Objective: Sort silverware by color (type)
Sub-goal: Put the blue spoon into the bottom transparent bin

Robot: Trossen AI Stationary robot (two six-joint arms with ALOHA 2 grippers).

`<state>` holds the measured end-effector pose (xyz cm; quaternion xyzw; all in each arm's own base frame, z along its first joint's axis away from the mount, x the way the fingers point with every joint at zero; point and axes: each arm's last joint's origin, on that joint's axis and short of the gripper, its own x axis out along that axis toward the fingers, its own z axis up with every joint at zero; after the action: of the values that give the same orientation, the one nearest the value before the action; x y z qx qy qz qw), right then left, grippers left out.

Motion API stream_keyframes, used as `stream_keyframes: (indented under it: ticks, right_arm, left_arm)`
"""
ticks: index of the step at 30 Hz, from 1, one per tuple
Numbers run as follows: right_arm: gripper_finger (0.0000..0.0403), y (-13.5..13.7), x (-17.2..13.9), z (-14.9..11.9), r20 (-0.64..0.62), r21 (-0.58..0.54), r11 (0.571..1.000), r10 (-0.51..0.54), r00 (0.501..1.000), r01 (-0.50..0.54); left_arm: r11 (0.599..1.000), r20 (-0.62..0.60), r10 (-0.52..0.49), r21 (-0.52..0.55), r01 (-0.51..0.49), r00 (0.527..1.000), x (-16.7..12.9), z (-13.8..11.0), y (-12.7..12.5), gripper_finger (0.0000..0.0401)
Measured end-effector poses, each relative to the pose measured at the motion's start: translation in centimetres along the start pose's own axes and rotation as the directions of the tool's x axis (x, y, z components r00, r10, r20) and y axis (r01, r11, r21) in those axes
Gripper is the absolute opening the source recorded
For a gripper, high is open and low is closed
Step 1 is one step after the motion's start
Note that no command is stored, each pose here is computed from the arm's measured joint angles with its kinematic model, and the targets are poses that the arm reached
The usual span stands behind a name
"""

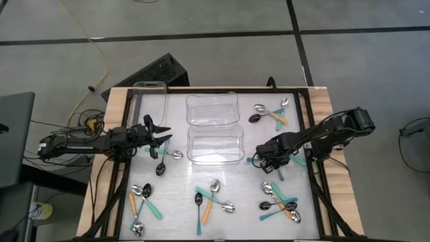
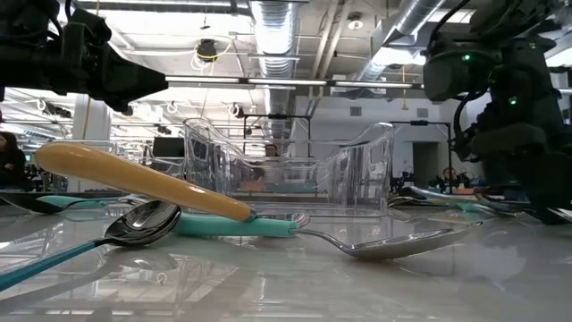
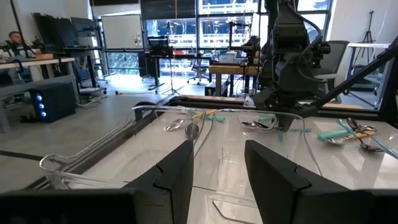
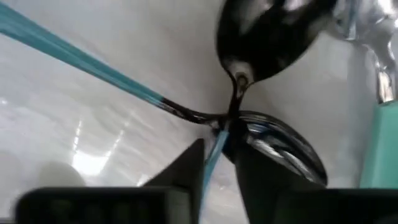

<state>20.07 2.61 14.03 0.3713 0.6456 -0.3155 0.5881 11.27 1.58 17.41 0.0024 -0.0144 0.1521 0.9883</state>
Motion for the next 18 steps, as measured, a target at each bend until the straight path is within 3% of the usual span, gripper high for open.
stream_keyframes:
  ticks: [4,12,18]
  right_arm:
    - [0.0025,-0.1,-0.5,0.3,0.027,0.004,0.999,0.032,0.999,-0.032]
    - [0.0017,-0.9,-2.8,-0.2,0.096,-0.013,0.995,0.102,0.99,-0.102]
    - [0.0016,-2.0,-7.0,-0.8,0.267,-0.054,0.997,0.062,0.962,-0.049]
  left_arm:
    - [1.0,0.0,0.0,-0.001,0.0,1.0,0.0,0.0,0.0,0.013]
    - [1.0,-0.001,0.001,-0.001,-0.001,1.0,0.0,0.0,0.0,0.013]
    - [1.0,-0.006,0.001,-0.001,-0.001,1.0,0.0,-0.1,0.0,0.013]
